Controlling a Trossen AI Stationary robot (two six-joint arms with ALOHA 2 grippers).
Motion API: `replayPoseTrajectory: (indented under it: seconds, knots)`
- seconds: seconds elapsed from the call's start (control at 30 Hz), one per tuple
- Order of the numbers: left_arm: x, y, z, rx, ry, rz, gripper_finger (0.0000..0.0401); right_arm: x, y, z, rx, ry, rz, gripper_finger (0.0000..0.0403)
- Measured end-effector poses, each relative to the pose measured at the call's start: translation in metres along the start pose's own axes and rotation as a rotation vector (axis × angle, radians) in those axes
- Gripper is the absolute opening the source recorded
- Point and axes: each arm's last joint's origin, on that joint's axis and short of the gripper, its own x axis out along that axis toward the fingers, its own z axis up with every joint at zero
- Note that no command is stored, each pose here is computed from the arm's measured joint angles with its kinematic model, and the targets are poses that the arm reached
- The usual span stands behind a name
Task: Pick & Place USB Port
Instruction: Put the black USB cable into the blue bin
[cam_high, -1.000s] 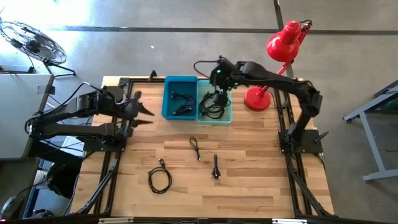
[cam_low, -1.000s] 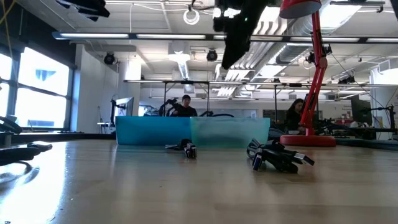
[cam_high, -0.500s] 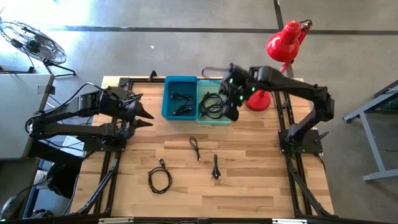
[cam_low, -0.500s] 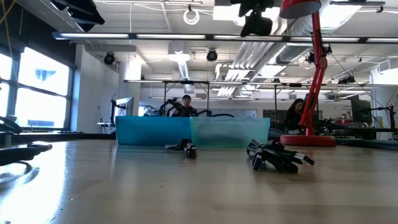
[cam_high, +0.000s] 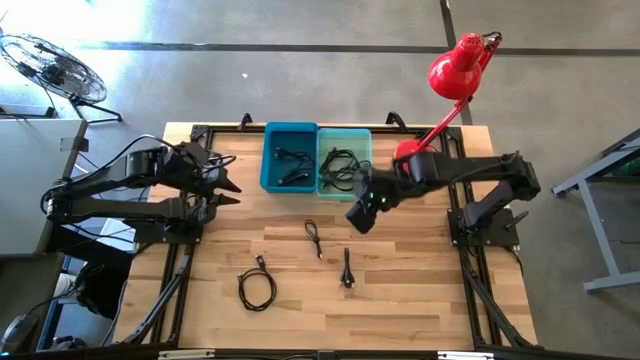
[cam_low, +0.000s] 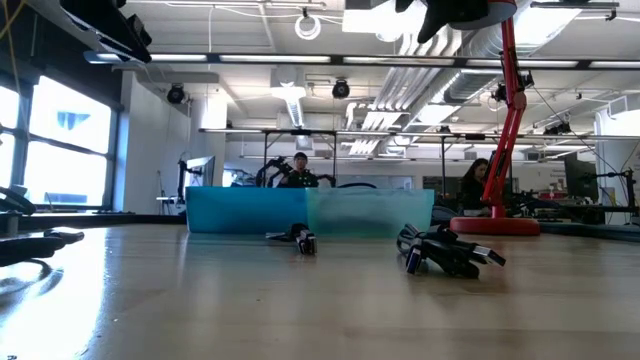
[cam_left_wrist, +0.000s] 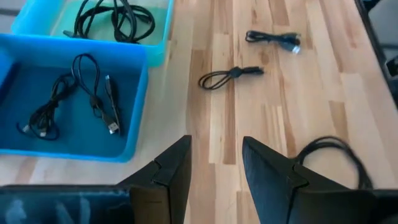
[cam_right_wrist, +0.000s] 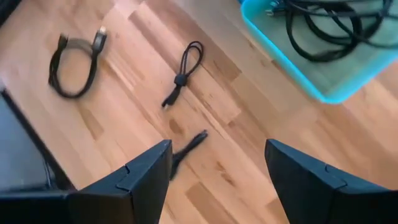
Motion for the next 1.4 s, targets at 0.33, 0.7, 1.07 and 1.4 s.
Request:
replayPoseTrajectory:
  seconds: [0.33, 0.7, 1.07, 1.4]
  knots:
    - [-0.001, -0.003, -0.015, 0.077, 0.148, -0.080, 0.0140, 0.048, 0.048, -0.039, 0.235, -0.031, -0.125, 0.0249]
    - [-0.003, -0.004, -0.025, 0.153, 0.242, -0.106, 0.0140, 0.133, 0.080, -0.060, 0.307, 0.033, -0.198, 0.0249]
    - [-0.004, -0.004, -0.026, 0.174, 0.256, -0.111, 0.0140, 0.181, 0.073, -0.080, 0.360, 0.236, -0.375, 0.0227]
    - [-0.004, -0.003, -0.027, 0.219, 0.272, -0.052, 0.0140, 0.186, 0.077, -0.075, 0.364, 0.167, -0.338, 0.0193]
